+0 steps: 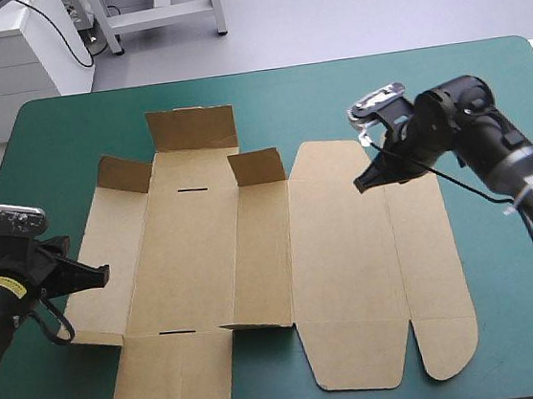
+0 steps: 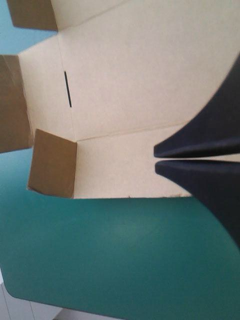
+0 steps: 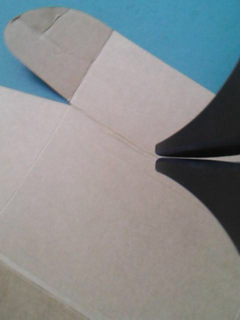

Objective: Fold the box

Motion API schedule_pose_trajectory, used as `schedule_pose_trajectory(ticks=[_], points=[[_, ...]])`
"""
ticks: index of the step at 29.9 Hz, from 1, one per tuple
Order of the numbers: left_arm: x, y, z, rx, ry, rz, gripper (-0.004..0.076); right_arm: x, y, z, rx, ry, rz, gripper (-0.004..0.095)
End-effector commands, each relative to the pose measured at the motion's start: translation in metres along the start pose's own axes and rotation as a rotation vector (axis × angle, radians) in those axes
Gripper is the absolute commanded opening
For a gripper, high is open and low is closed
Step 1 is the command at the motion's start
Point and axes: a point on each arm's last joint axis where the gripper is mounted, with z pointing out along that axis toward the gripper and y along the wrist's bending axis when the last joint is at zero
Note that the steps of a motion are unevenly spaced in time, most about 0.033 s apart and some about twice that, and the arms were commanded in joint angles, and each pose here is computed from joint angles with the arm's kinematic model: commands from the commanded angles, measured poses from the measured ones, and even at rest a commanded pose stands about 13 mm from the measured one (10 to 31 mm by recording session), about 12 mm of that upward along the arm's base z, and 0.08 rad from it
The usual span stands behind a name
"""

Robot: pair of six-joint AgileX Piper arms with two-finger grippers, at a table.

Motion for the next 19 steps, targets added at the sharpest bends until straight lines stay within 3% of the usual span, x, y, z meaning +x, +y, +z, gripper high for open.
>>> schedule_pose_trajectory(ticks=[1, 7, 13, 19], points=[[-0.011, 0.011, -0.003, -0.095, -0.046, 0.022, 0.0001, 0.022, -0.012, -0.03, 0.039, -0.123, 0.046, -0.0006], [-0.007, 0.025, 0.001, -0.17, 0.029, 0.003, 0.0016, 0.055, -0.024, -0.04, 0.081, -0.18, 0.114, -0.0021], [-0.003, 0.032, 0.03, -0.108, 0.154, -0.027, 0.0017, 0.078, -0.026, -0.051, 0.062, -0.213, 0.19, -0.0021], [0.001, 0.06, 0.071, 0.033, 0.213, -0.289, 0.0017, 0.105, -0.023, -0.064, 0.065, -0.249, 0.237, -0.0021]])
